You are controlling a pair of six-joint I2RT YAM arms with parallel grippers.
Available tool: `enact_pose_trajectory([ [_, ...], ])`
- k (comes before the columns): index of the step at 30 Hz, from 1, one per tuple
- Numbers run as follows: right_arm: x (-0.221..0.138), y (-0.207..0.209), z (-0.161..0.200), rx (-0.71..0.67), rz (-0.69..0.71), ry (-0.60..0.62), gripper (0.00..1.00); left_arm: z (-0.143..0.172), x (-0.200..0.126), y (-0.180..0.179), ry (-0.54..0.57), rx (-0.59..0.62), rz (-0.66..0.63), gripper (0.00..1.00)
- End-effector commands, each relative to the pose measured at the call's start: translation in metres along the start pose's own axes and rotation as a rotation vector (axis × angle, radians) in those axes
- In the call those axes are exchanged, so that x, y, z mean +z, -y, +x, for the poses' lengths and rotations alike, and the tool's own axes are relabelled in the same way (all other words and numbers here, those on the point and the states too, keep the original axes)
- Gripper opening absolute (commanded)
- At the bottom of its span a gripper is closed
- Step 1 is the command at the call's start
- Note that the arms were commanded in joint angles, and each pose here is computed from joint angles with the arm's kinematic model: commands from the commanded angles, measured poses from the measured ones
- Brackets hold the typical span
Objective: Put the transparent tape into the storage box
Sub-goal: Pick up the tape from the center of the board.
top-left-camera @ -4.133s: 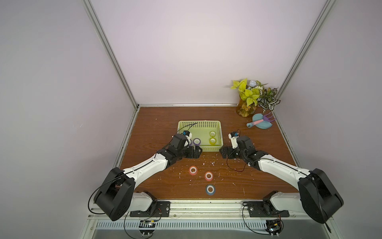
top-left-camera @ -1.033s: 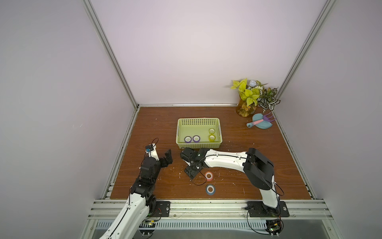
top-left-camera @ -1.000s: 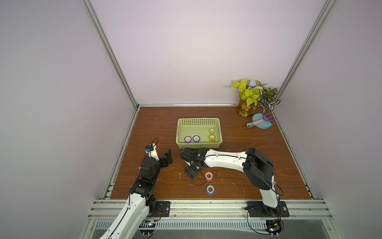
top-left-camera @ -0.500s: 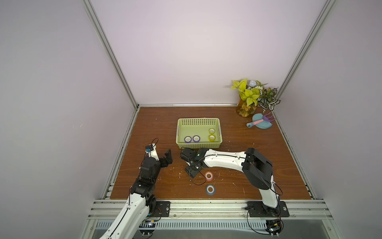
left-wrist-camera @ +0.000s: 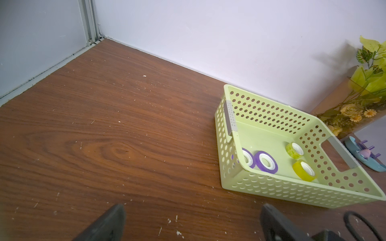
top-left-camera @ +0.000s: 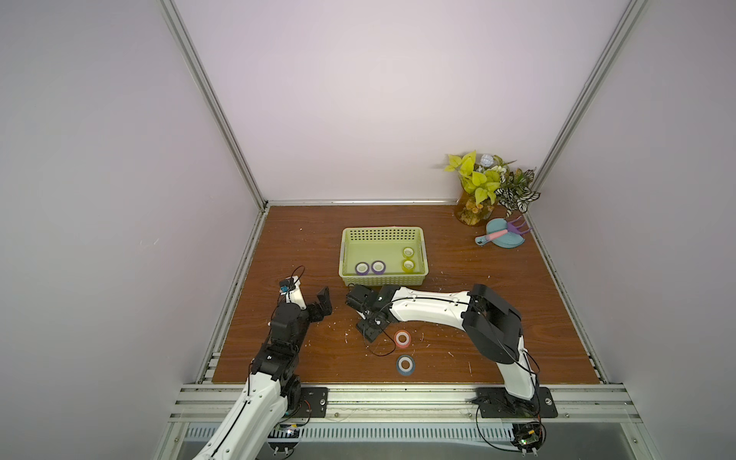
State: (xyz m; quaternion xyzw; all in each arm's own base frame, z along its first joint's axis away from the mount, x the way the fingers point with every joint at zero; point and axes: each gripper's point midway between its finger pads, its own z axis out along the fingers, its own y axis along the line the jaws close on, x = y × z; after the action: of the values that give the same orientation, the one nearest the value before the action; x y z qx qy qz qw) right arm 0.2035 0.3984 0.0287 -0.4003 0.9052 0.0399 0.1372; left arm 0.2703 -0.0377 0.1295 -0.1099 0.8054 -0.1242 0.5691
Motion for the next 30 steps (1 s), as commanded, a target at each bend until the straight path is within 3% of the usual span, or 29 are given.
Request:
enact_pose_trajectory([
  [1, -0.003, -0.002, 0.000, -0.006, -0.001, -0.014, 0.59, -0.003, 0.000, -0.005, 0.023, -0.004, -0.020, 1.00],
  [10, -0.016, 0.001, -0.006, -0.003, 0.008, 0.002, 0.58, -0.003, 0.000, -0.006, 0.024, -0.004, -0.023, 1.00],
  [19, -0.058, 0.005, -0.028, -0.001, -0.002, 0.076, 0.57, -0.004, -0.001, -0.006, 0.027, -0.006, -0.023, 1.00],
  [30, -0.124, 0.064, -0.072, 0.081, 0.062, 0.219, 0.57, -0.004, -0.001, -0.006, 0.027, -0.005, -0.022, 1.00],
])
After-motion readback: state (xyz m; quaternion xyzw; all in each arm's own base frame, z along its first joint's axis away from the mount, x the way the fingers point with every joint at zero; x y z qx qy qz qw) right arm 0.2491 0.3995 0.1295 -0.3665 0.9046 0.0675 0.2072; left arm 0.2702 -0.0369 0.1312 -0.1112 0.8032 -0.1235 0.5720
